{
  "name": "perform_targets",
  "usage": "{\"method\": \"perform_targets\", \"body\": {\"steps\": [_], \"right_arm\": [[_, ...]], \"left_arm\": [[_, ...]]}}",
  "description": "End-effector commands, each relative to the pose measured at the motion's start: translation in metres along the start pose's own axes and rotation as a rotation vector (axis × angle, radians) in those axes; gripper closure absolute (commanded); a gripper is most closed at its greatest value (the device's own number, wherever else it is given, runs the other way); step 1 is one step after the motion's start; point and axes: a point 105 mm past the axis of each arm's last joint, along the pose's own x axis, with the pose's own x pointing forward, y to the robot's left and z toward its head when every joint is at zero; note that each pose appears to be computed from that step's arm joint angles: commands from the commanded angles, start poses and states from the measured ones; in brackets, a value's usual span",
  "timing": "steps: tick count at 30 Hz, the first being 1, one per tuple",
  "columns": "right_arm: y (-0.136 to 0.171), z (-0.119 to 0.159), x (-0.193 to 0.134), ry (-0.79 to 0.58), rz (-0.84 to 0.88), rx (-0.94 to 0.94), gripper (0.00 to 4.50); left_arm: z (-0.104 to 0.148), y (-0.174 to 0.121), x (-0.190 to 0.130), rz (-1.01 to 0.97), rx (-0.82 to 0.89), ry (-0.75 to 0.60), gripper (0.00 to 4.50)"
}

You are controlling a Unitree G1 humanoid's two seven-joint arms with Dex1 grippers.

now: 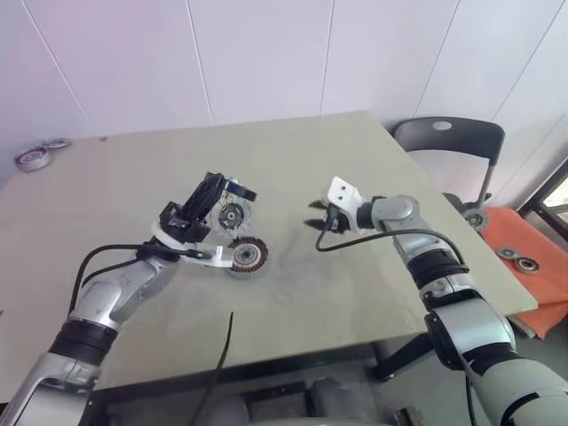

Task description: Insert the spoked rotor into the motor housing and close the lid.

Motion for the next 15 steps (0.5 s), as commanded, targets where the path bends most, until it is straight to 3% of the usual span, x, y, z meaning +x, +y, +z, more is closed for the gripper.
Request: {"method": "perform_targets", "body": {"steps": [1, 8, 15], "right_arm": [[-0.02, 0.026, -0.004, -0.108, -0.172, -0.179, 2.28], [-0.027, 0.055, -0.011, -0.258, -0.251, -0.149, 2.28], [-0.022, 0.083, -0.008, -0.316, -0.161, 0.037, 2.28]], "left_arm": [[-0.008, 0.01, 0.011, 0.064, 0.019, 0.014, 4.5], [-0.008, -0.015, 0.011, 0.05, -0.009, 0.037, 4.5], [-0.003, -0.039, 0.018, 0.048, -0.038, 0.039, 4.5]]}}
